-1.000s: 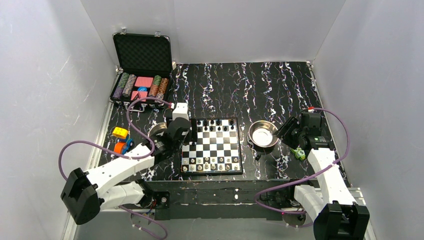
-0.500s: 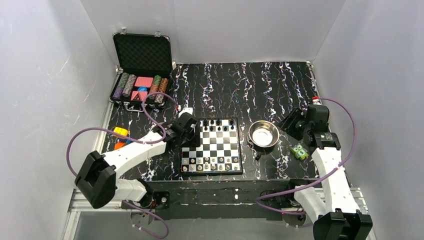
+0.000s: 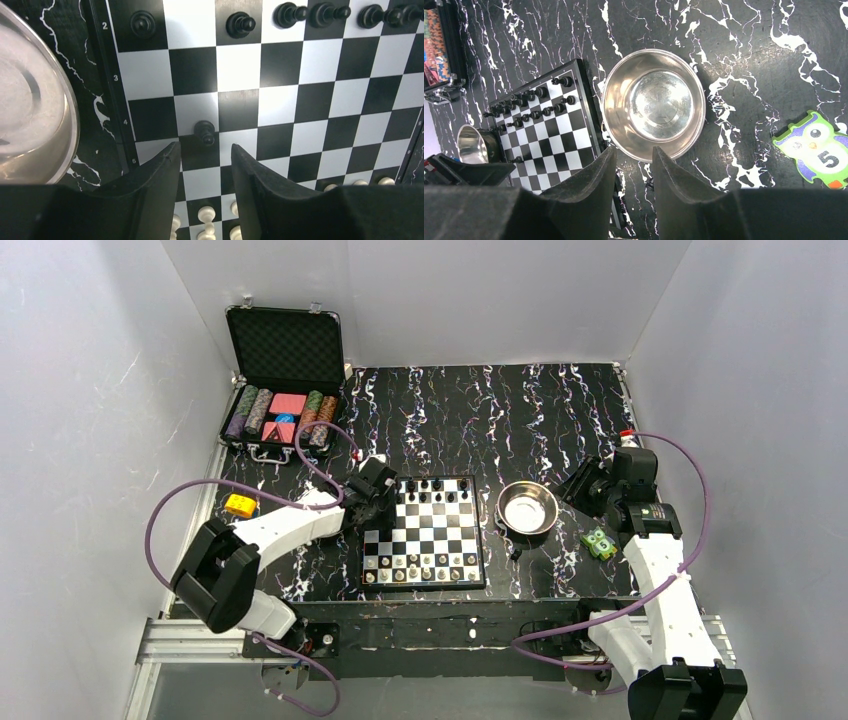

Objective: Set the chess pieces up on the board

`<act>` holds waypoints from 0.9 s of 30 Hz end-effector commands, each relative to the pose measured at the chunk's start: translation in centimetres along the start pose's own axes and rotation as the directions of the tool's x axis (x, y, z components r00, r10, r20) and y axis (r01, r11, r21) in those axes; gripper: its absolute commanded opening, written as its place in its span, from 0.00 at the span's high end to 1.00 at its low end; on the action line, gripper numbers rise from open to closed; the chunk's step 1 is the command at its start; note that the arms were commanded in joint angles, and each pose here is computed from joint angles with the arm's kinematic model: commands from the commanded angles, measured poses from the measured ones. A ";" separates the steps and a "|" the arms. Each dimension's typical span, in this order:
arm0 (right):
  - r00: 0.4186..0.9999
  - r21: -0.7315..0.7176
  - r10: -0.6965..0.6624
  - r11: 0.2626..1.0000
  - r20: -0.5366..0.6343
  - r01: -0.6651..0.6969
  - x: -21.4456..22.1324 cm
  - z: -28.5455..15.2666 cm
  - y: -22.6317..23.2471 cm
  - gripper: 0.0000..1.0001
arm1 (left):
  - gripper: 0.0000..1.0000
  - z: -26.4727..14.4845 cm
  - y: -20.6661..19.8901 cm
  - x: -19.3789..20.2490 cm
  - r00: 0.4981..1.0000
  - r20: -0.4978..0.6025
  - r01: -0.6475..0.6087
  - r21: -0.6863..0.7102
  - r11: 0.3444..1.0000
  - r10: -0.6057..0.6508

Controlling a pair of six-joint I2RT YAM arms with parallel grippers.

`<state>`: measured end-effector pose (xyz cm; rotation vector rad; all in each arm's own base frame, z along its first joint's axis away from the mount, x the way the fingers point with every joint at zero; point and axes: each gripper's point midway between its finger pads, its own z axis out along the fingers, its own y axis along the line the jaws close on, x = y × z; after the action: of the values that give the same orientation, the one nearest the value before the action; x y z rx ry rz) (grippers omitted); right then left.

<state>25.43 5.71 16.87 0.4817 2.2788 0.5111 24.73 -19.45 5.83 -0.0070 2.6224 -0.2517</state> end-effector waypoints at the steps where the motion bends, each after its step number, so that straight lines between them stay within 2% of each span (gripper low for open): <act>1: 0.999 -0.041 -0.025 0.999 0.030 0.026 -1.1 -0.6 1.2 0.61 | 0.61 -0.3 -0.7 -2.2 0.999 0.046 -0.006 0.013 1.000 0.005; 13: 1.000 -0.056 -0.017 0.998 0.022 0.019 -0.8 -0.4 1.4 0.64 | 0.70 -0.1 -0.3 -2.9 0.998 0.054 -0.040 -0.023 0.999 0.041; 27: 1.000 -0.065 -0.011 0.998 0.013 0.012 -0.5 -0.3 1.4 0.64 | 0.71 0.2 -0.1 -2.1 0.998 0.015 -0.056 -0.030 0.998 0.056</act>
<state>25.31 6.25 17.02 0.4707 2.2818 0.5500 26.04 -19.27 5.68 0.0515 2.6274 -0.1839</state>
